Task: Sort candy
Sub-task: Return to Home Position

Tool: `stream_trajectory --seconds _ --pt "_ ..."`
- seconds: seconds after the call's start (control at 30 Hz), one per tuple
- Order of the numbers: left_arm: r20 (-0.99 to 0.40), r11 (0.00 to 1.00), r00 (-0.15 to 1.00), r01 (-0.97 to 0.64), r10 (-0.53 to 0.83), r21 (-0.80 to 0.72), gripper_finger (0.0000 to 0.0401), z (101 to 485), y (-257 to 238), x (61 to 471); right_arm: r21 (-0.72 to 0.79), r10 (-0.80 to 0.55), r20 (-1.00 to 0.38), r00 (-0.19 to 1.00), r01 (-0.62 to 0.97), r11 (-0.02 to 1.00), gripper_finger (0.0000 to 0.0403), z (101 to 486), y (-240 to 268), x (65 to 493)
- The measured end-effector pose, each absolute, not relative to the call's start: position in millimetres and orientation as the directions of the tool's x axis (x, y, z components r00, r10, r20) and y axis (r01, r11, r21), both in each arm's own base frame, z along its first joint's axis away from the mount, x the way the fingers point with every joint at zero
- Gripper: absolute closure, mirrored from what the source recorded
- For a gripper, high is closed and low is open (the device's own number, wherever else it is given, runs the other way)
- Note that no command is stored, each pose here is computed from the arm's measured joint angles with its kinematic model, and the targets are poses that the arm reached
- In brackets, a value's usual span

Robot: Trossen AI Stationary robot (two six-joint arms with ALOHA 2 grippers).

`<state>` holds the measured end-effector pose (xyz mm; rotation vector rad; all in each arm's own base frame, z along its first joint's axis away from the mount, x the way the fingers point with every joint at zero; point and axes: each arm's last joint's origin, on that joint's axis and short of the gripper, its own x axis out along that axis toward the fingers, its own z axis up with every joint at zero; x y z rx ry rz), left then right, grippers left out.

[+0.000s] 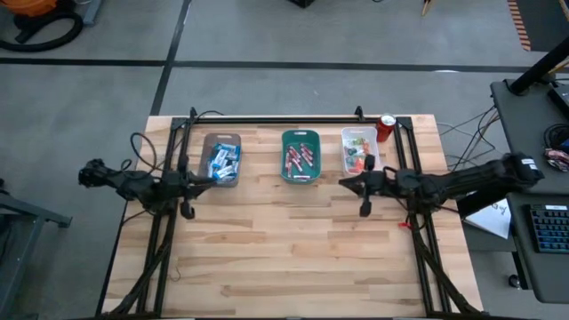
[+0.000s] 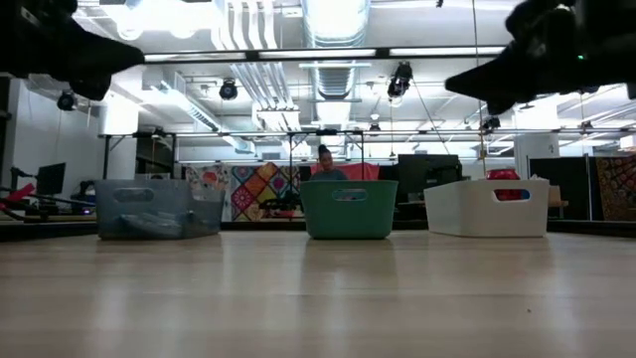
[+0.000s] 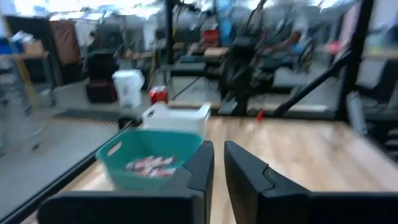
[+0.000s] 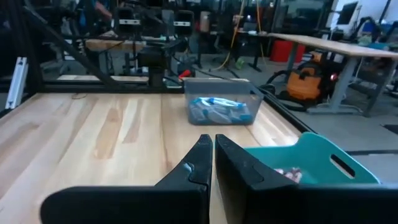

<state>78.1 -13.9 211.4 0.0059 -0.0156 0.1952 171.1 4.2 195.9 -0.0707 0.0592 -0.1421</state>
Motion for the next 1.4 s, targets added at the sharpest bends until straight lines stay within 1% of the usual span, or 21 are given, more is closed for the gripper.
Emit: stream_trajectory --seconds 0.03,0.17,0.3,0.4,0.47,0.53,0.6,0.7,0.73,0.8,0.9,0.93,1.0,1.17,1.27,1.4 --pt "0.027 0.984 0.983 -0.18 0.18 0.005 0.0383 210 -14 78 -0.077 -0.145 -0.047 0.988 0.141 0.987 0.039 193 4 166" --pt "0.025 0.98 0.98 -0.197 0.197 -0.003 0.0399 203 -16 83 -0.076 -0.152 0.003 0.988 0.152 0.985 0.039 185 2 148" --pt "0.061 0.98 0.979 -0.195 0.196 -0.03 0.0399 184 -18 89 -0.08 -0.166 0.032 0.986 0.168 0.982 0.039 171 0 131" --pt "0.068 0.978 0.976 -0.203 0.206 -0.047 0.04 174 -19 92 -0.098 -0.179 0.031 0.983 0.181 0.979 0.039 173 -1 123" --pt "0.055 0.963 0.964 -0.254 0.259 -0.086 0.04 173 -18 93 -0.122 -0.179 0.036 0.983 0.182 0.976 0.039 173 -1 118" --pt "0.041 0.941 0.943 -0.327 0.331 -0.092 0.0398 172 -16 93 -0.152 -0.167 0.06 0.984 0.175 0.973 0.039 176 -1 113" --pt "0.024 0.906 0.91 -0.41 0.415 -0.102 0.0398 170 -14 93 -0.191 -0.141 0.069 0.988 0.152 0.97 0.039 176 0 110" --pt "-0.006 0.852 0.858 -0.512 0.514 -0.113 0.0398 167 -12 93 -0.23 -0.14 0.072 0.988 0.153 0.961 0.039 176 0 106" --pt "-0.015 0.844 0.848 -0.528 0.529 -0.096 0.0398 166 -11 94 -0.242 -0.14 0.073 0.988 0.153 0.958 0.039 176 0 105" --pt "-0.036 0.844 0.843 -0.537 0.536 -0.01 0.0398 164 -12 95 -0.272 -0.139 0.058 0.989 0.15 0.95 0.039 174 -1 103" --pt "-0.059 0.841 0.842 -0.528 0.537 0.115 0.0398 162 -12 97 -0.346 -0.139 -0.016 0.99 0.125 0.93 0.039 167 -1 103" --pt "-0.066 0.84 0.841 -0.525 0.537 0.14 0.0398 161 -13 98 -0.365 -0.138 -0.047 0.989 0.112 0.924 0.039 164 -1 103" --pt "-0.076 0.838 0.84 -0.522 0.537 0.158 0.0398 160 -13 98 -0.367 -0.134 -0.066 0.989 0.101 0.925 0.039 162 0 105" --pt "-0.098 0.836 0.837 -0.515 0.538 0.189 0.0398 157 -14 100 -0.301 -0.135 -0.1 0.986 0.099 0.948 0.039 161 0 106" --pt "-0.108 0.835 0.836 -0.512 0.538 0.203 0.0398 156 -14 101 -0.136 -0.135 -0.111 0.985 0.119 0.983 0.039 160 0 107" --pt "-0.117 0.834 0.834 -0.509 0.539 0.214 0.0398 155 -14 102 0.052 -0.135 -0.112 0.985 0.142 0.989 0.039 160 0 107"
